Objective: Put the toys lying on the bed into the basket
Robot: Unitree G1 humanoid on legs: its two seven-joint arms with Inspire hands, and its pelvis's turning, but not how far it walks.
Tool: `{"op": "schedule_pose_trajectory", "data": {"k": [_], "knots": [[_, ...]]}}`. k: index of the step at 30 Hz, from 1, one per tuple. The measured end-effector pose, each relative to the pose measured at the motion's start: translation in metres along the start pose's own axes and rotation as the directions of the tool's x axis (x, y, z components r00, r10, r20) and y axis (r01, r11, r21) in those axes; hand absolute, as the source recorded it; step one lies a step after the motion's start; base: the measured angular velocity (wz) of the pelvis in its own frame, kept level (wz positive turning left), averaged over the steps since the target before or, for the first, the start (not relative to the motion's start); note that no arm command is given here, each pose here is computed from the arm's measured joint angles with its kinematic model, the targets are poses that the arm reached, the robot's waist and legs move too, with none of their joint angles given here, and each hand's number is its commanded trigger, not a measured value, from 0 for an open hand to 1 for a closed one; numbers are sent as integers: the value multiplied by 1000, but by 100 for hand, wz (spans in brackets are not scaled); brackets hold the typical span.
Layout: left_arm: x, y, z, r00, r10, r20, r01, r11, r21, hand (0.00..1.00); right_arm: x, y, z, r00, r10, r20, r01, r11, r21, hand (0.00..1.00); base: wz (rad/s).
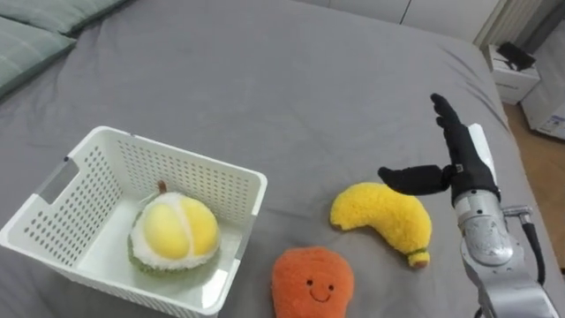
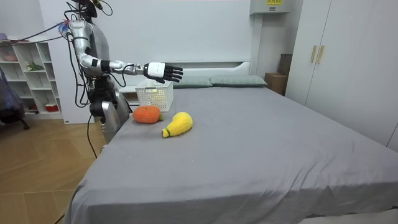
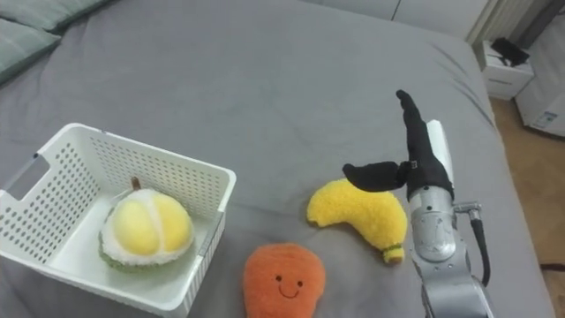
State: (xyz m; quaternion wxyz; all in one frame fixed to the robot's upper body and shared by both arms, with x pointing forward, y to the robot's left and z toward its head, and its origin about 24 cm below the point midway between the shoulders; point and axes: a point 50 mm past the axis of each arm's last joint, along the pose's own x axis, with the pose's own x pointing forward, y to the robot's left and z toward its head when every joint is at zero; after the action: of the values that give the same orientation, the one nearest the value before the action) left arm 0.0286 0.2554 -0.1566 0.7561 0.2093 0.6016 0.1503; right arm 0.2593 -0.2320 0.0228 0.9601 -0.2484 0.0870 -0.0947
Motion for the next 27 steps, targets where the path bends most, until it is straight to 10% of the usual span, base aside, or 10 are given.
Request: {"op": "schedule_pose_trajectory", "data": {"k": [27], "knots": [[7,2,51,993,-49,106,60,993,-98,0,37,-15,-53,955,-4,-296,-54,981,-189,0,0]]}}
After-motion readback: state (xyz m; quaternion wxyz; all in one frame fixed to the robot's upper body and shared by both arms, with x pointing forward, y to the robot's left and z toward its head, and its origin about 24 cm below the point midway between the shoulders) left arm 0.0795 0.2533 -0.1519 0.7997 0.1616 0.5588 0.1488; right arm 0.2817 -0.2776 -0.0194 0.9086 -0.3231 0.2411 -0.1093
